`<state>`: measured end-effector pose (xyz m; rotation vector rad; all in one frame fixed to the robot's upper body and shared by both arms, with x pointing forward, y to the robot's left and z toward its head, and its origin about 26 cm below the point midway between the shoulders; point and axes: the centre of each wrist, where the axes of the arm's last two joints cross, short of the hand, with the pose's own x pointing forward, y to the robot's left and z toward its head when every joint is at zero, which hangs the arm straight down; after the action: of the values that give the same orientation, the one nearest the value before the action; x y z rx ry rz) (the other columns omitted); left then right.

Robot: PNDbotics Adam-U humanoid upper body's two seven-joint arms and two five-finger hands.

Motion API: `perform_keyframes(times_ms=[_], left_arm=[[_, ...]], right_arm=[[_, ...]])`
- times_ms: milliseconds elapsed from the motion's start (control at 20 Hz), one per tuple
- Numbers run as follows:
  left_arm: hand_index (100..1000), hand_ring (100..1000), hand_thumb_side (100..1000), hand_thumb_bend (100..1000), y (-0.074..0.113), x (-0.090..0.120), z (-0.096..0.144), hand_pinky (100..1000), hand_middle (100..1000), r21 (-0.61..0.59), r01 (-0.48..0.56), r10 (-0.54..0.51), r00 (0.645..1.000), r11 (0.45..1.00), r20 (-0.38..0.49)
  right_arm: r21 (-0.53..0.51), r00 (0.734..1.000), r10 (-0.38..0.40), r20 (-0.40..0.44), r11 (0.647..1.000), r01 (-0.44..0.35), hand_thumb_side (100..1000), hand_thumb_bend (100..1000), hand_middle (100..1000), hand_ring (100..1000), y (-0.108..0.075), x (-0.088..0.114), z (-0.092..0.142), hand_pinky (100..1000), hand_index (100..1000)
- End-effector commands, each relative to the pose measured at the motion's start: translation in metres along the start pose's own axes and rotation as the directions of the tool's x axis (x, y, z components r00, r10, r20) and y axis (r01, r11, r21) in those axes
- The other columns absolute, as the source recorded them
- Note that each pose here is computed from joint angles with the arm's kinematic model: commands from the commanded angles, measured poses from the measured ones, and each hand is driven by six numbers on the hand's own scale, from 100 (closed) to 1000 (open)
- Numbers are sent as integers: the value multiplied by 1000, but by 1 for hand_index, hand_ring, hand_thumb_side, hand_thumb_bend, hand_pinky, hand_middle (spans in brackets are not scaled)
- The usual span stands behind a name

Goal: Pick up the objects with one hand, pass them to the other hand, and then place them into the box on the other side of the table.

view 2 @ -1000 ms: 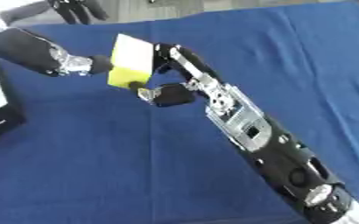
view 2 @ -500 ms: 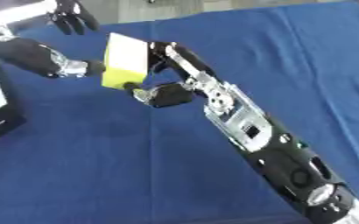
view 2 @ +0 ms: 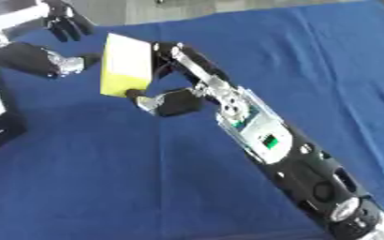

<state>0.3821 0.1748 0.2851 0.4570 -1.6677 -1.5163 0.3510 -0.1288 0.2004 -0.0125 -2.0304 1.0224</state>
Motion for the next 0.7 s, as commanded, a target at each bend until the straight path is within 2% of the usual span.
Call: perform_keyframes(times_ms=[50,150,200,250,500,700], left_arm=[[806,735,343,495,13,-8,5,754,728,13,-9,9,1000,1000,22],[816,738,422,687,14,-14,6,759,725,-3,-41,41,998,999,56],[817,736,426,697,15,-17,6,760,724,-10,-50,51,996,999,71],[818,737,451,759,16,-20,7,760,715,-19,-57,58,995,998,84],[810,737,466,820,17,-35,6,759,704,-90,-104,115,985,990,129],[815,737,448,777,14,-42,5,757,702,-128,-117,134,982,985,134]], right_arm=[[1,999,10,38,1000,-10,220,100,503,717,-7,12,-2,698,568],[8,999,9,44,1000,-9,220,100,503,717,-7,15,-2,697,568],[10,999,8,45,1000,-9,228,100,504,718,-7,16,-2,697,568],[11,999,8,46,1000,-8,220,100,504,718,-7,16,-2,697,568],[24,999,6,54,1000,-7,221,100,504,718,-5,20,-3,698,568],[29,998,2,66,1000,-4,221,100,504,718,-5,23,-5,698,568]])
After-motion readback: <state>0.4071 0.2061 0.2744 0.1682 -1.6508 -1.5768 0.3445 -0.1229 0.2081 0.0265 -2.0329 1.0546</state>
